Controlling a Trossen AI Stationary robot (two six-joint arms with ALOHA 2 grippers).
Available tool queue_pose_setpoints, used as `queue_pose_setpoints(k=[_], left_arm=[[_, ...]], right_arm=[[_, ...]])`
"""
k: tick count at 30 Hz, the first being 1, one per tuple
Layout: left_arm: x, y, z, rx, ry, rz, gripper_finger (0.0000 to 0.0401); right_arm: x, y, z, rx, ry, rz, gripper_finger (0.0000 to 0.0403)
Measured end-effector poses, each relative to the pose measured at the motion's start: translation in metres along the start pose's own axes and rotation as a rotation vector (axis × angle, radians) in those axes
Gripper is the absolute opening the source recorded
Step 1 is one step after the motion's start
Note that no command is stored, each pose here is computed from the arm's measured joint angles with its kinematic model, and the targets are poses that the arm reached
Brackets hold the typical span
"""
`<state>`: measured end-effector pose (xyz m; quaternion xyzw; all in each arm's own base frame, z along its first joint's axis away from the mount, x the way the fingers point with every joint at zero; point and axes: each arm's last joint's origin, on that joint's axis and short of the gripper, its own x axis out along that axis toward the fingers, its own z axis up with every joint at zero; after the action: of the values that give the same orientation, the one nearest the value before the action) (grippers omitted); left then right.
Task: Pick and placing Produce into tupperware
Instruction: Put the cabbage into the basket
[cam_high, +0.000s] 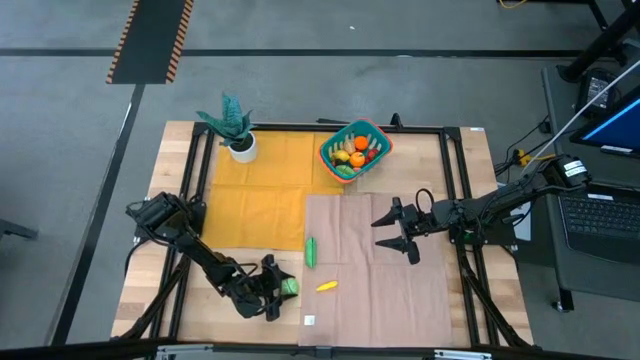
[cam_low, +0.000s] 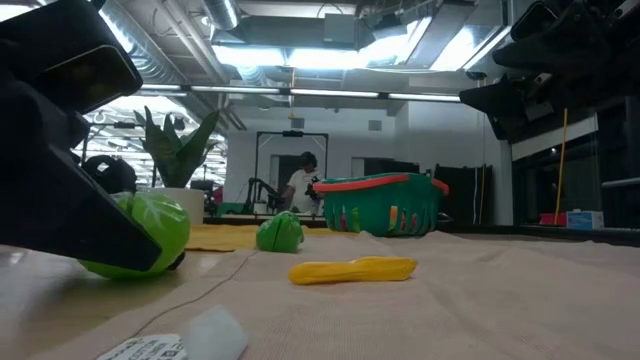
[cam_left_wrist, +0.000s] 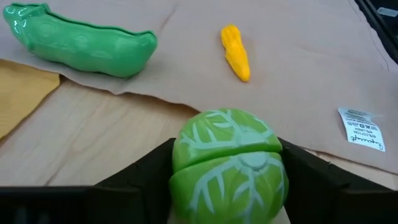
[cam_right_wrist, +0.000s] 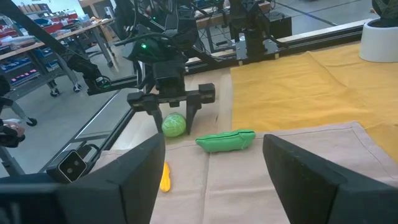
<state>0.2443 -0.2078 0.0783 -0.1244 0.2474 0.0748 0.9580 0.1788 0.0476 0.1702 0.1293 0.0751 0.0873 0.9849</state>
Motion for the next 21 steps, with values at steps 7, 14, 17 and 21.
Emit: queue_pose_setpoints(k=[7,14,17,21], left_arm=[[0.0000,-0.0001,0.0000,-0.001,0.000,-0.001,0.0224],[-0.0002,-0.0005,0.0002,-0.003,-0.003,-0.004,0.0223],[-0.0002,-0.0014,0.0009,-0.006,-0.008,-0.015,0.0218],[-0.0005,-0.0050,0.0049,0.018,-0.043,-0.045,0.0218]], right_arm=[[0.0000,0.0000,-0.0001,0.000,0.001,0.000,0.0271],[0.0000,-0.0001,-0.0004,0.000,0.004,-0.001,0.0271],[0.0000,-0.0001,-0.0004,0.000,0.004,-0.001,0.0271],[0.0000,-0.0002,-0.0005,0.000,0.005,-0.002,0.0271]])
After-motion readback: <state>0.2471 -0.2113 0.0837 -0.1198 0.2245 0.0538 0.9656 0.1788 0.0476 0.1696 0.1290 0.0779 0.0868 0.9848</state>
